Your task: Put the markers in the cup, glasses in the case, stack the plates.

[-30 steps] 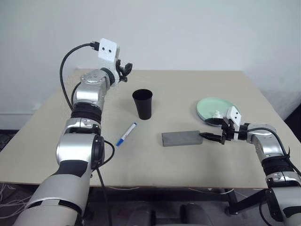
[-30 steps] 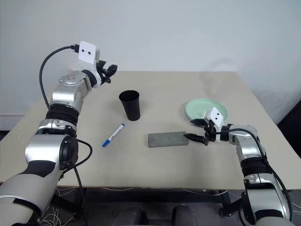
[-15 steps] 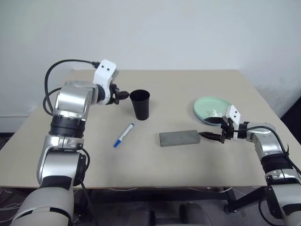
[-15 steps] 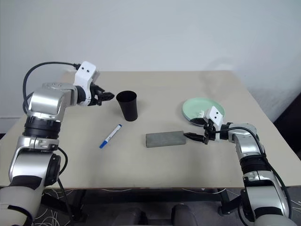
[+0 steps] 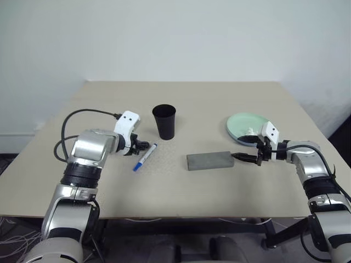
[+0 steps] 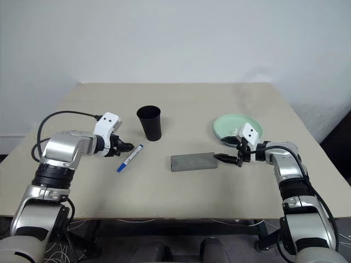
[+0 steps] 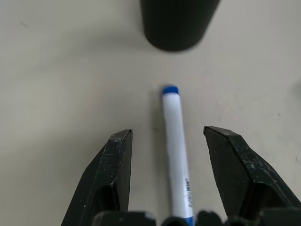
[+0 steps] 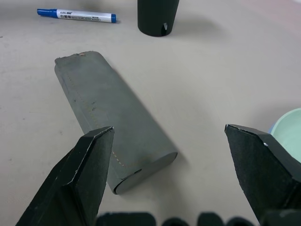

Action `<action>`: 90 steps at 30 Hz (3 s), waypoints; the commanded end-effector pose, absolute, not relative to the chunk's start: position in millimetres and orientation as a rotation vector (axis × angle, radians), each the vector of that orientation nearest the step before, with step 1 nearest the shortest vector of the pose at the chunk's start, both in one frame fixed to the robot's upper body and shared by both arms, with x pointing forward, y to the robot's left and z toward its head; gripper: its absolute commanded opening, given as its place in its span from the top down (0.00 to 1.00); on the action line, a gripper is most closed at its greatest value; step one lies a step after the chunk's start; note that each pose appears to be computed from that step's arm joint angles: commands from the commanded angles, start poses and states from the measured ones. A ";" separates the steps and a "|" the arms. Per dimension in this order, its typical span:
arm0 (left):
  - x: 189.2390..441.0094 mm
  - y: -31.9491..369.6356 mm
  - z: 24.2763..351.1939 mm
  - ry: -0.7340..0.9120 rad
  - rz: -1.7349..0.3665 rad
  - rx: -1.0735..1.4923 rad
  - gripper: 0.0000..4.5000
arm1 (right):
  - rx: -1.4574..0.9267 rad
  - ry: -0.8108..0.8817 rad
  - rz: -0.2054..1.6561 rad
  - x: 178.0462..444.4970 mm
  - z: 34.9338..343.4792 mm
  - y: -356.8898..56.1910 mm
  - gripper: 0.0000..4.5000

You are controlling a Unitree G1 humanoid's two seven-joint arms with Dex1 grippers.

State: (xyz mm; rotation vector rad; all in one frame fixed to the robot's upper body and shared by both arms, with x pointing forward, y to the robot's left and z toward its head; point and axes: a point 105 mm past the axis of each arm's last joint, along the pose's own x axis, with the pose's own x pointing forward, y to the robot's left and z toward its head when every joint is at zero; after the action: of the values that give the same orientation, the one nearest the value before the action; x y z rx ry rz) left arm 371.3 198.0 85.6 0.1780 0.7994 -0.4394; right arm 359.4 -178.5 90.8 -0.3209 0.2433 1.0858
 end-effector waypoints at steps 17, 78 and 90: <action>386.8 190.7 69.4 0.837 -0.473 0.301 0.65 | -0.341 0.184 1.085 361.8 105.9 -178.0 0.09; 468.4 112.4 219.9 -0.347 -0.308 0.321 0.98 | -0.347 0.156 1.053 367.1 111.0 -176.0 0.09; 469.2 115.7 213.9 -0.325 -0.299 0.301 0.29 | -0.348 0.153 1.052 366.8 110.6 -175.9 0.09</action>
State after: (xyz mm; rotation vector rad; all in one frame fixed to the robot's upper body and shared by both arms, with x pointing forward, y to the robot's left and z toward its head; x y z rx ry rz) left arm 468.7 119.4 190.4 0.3151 -0.2529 -0.2991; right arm 362.0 -178.7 91.8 -0.3310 0.2262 1.0558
